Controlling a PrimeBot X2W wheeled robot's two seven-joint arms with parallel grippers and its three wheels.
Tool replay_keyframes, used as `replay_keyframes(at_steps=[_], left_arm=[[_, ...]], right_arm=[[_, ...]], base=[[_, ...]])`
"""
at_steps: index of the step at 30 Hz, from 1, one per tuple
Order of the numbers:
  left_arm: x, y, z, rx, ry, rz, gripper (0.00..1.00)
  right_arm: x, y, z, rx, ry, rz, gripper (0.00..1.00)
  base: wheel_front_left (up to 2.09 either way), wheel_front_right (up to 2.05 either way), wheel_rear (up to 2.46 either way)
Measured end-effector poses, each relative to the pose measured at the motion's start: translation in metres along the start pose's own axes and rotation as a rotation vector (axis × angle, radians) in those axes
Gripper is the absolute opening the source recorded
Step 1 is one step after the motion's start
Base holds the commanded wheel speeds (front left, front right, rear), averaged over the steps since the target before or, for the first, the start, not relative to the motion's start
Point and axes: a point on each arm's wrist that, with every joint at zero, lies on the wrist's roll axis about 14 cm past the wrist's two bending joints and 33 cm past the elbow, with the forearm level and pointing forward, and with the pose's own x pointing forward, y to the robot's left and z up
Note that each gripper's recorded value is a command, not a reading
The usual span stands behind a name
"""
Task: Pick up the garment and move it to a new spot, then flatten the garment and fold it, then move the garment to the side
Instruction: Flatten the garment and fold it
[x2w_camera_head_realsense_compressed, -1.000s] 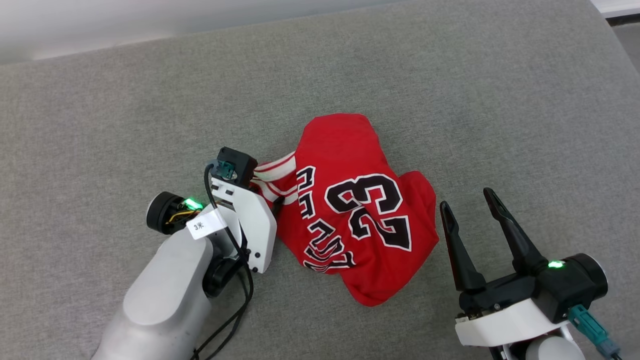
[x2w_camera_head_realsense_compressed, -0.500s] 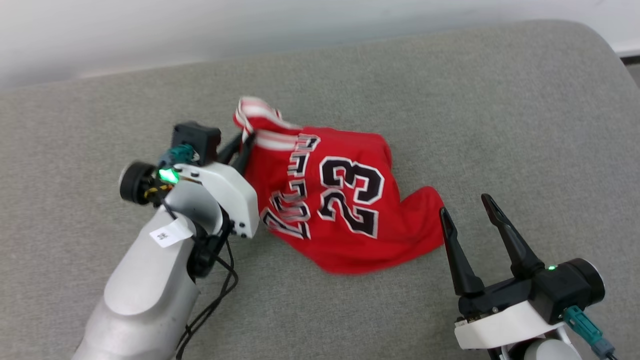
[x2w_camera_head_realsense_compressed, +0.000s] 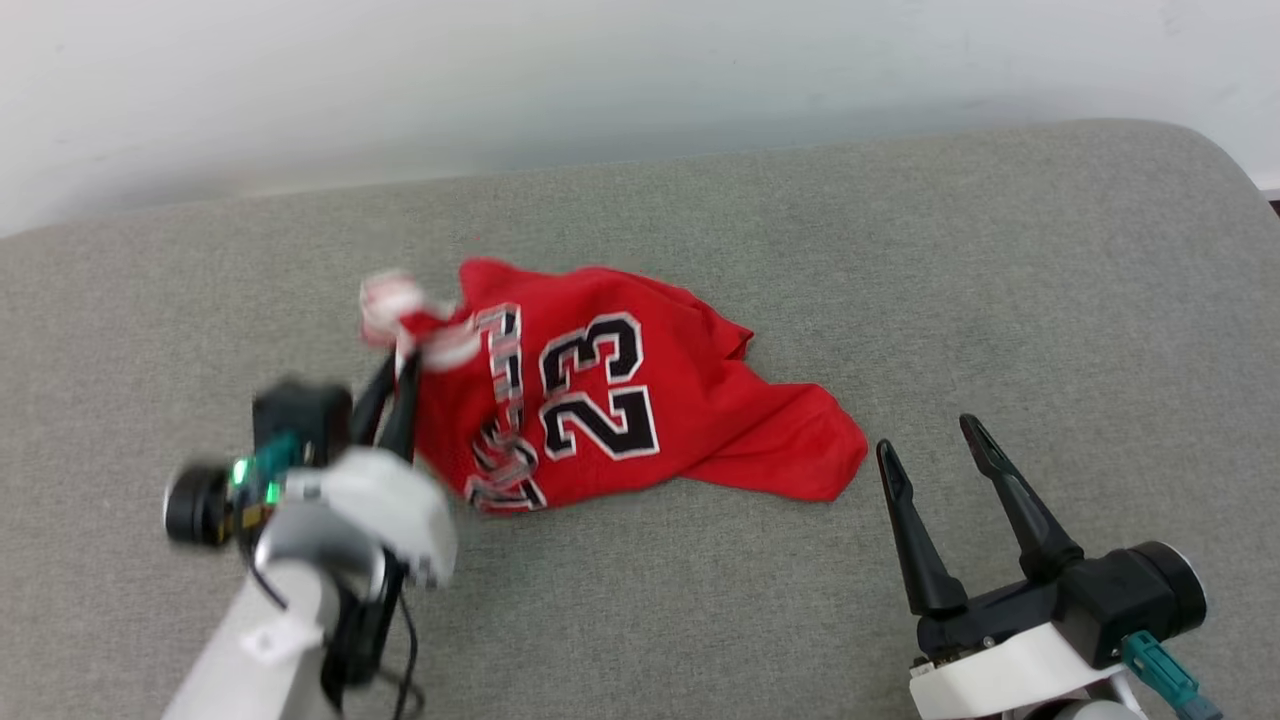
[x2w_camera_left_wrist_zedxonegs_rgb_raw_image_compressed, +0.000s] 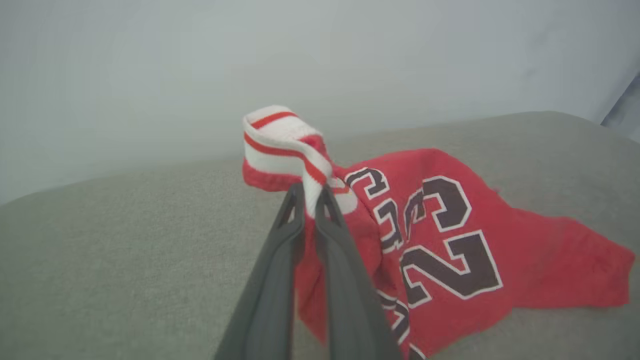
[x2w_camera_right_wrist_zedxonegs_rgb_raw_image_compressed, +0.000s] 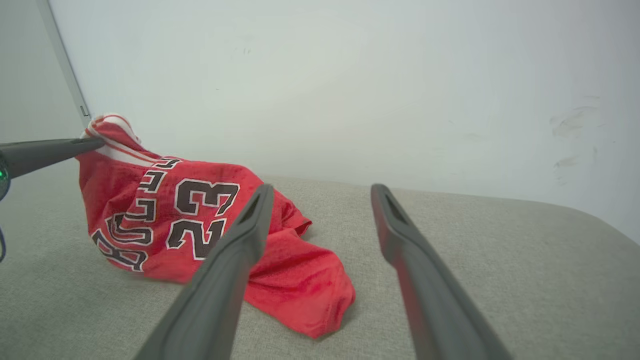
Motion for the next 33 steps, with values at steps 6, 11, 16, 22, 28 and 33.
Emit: replay_keyframes(at_steps=[6, 11, 16, 22, 28, 33], left_arm=[[-0.069, 0.003, -0.104, -0.041, 0.351, 0.037, 0.0], [-0.097, -0.011, -0.138, -0.046, 0.51, -0.007, 1.0], [-0.096, -0.01, -0.128, -0.036, 0.463, -0.002, 1.0], [-0.07, -0.013, -0.05, -0.014, 0.107, -0.049, 1.0], [-0.068, -0.001, -0.009, 0.134, -0.101, -0.043, 1.0], [-0.068, -0.011, 0.006, 0.142, -0.173, -0.066, 1.0]], right_arm=[[-0.001, 0.003, -0.004, 0.007, 0.013, 0.007, 1.0], [0.002, 0.009, -0.004, 0.009, 0.009, 0.027, 1.0], [0.003, 0.011, 0.0, 0.007, -0.003, 0.036, 1.0], [0.0, 0.011, 0.006, 0.002, -0.019, 0.033, 1.0], [-0.002, 0.011, 0.012, -0.008, -0.034, 0.032, 1.0], [0.0, 0.008, 0.014, -0.02, -0.041, 0.027, 1.0]], base=[[0.0, 0.0, 0.0], [0.0, 0.0, 0.0], [0.0, 0.0, 0.0], [0.0, 0.0, 0.0], [0.0, 0.0, 0.0], [0.0, 0.0, 0.0]])
